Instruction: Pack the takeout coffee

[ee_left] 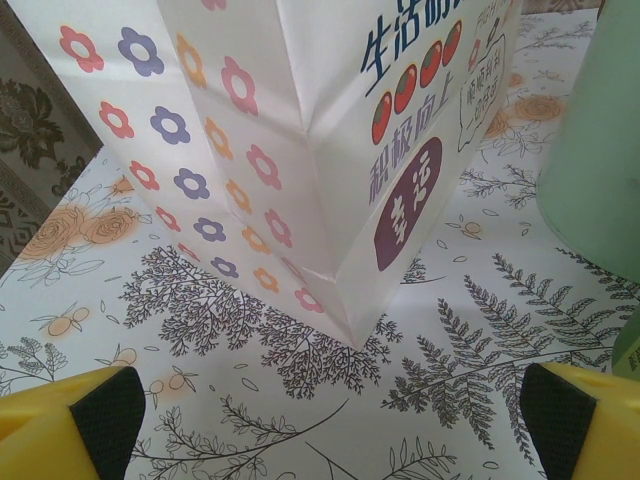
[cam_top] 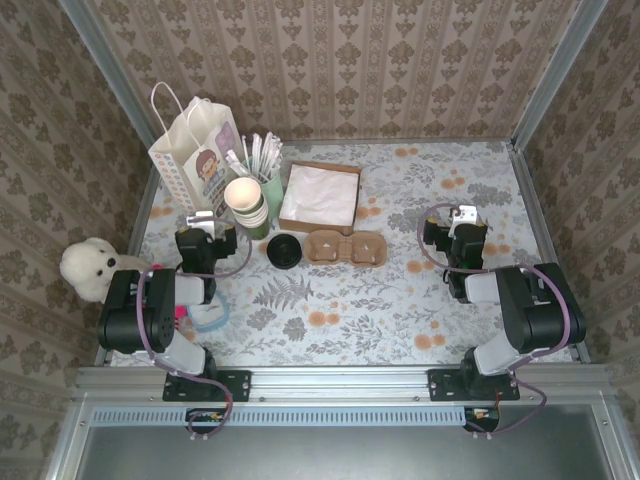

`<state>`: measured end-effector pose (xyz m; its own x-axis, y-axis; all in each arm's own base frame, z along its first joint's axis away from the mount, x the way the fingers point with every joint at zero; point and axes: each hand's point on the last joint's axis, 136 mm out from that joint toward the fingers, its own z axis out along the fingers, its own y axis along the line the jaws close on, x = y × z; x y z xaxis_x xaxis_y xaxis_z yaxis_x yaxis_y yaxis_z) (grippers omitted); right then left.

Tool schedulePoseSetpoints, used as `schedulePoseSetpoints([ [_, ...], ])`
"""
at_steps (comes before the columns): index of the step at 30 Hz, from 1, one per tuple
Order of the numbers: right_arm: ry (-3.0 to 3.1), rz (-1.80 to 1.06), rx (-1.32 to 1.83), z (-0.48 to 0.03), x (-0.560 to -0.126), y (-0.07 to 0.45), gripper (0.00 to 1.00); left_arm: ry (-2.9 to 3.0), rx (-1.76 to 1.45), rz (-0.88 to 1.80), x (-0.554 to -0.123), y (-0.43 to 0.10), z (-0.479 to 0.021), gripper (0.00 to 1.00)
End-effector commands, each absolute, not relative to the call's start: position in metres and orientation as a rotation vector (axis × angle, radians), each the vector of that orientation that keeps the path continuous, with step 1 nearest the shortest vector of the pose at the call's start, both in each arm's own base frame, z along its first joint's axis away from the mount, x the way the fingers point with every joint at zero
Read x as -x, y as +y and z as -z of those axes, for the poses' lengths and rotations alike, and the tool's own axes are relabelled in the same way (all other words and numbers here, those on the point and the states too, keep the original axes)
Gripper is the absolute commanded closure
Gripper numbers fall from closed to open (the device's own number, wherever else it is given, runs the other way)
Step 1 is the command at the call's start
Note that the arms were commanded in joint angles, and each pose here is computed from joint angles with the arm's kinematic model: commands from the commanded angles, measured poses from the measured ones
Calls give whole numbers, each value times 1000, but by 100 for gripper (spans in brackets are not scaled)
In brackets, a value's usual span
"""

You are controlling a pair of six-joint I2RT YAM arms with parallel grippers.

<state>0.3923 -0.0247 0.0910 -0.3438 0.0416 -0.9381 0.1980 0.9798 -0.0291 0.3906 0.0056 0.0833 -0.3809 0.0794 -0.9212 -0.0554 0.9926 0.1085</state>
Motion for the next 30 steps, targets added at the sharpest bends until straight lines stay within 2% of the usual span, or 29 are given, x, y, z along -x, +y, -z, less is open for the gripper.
schedulePoseSetpoints([
  [1,1883,162,-199,-101,-393,-26,0,1920,-27,-141,-398,6,-96,0],
  [11,1888,156,-187,-104,-395,-24,0,1891,-41,-137,-393,3,-105,0],
  [15,1886,157,-177,-123,-392,-23,0,1872,-8,-150,-381,8,-120,0],
  [19,1898,142,-243,-155,-384,-27,0,1869,181,-178,-360,27,-146,0],
  [27,1926,-220,-510,-186,-387,-2,0,1914,565,-233,-303,48,-192,0],
  [30,1938,-408,-656,-191,-386,12,0,1976,658,-134,-279,41,-216,0],
])
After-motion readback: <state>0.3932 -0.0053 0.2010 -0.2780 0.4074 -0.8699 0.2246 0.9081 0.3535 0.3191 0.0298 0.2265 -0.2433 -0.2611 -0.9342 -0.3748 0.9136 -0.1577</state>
